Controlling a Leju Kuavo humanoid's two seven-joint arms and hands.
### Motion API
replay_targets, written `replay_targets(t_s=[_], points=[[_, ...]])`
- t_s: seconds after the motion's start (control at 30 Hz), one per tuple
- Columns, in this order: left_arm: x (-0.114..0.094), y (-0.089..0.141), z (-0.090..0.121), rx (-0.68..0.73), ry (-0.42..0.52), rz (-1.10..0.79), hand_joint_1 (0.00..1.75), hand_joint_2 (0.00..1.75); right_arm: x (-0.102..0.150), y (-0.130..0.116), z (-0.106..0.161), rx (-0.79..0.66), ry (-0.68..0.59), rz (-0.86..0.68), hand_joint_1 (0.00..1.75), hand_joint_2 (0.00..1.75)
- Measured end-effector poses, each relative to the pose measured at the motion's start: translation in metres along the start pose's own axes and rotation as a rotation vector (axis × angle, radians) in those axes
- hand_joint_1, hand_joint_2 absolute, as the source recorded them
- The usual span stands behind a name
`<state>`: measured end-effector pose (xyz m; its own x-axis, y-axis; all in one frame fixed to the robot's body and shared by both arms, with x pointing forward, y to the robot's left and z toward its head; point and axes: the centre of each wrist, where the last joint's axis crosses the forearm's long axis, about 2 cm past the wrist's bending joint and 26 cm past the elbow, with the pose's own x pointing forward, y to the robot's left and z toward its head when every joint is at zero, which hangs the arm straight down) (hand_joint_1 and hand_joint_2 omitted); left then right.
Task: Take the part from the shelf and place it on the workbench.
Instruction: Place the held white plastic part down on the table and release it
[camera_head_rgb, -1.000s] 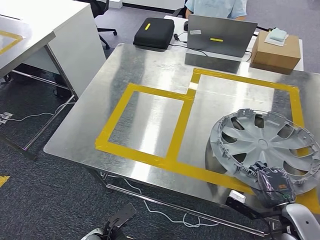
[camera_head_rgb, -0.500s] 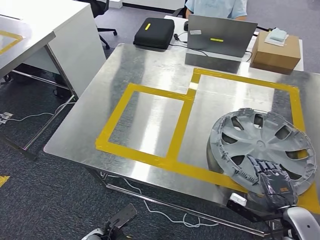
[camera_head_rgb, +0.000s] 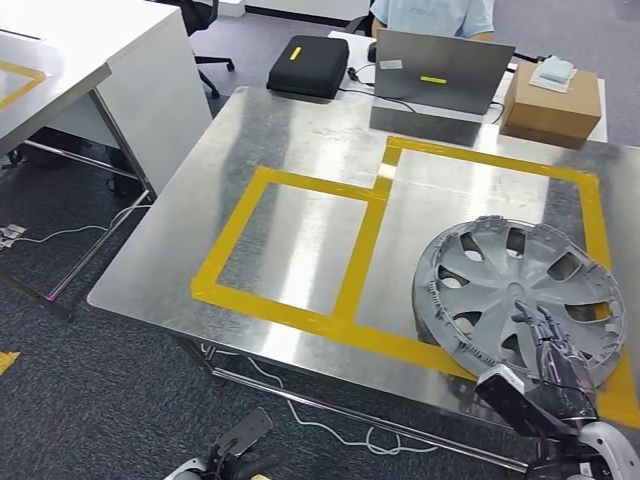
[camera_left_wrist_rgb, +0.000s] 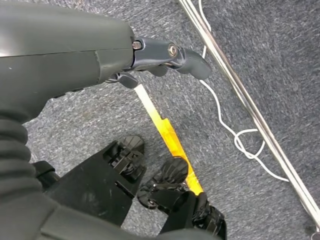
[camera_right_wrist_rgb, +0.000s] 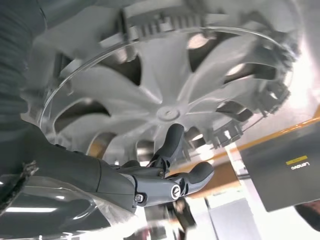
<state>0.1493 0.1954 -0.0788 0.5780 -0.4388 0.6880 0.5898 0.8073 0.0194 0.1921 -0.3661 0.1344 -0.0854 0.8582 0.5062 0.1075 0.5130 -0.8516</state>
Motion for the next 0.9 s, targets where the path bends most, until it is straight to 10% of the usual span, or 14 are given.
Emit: replay_targets(t_s=[0.67,0.9], points=[[-0.006,0.001,0.003,0.019,-0.012,0.024,0.0,0.0,0.005,-0.007,0.008,0.042,0.066,-0.457,0.0,1.75],[-0.012,0.0,0.005,0.045,-0.018,0.06,0.0,0.0,0.017,-0.016,0.024,-0.116,-0.017,-0.133,0.0,1.75]])
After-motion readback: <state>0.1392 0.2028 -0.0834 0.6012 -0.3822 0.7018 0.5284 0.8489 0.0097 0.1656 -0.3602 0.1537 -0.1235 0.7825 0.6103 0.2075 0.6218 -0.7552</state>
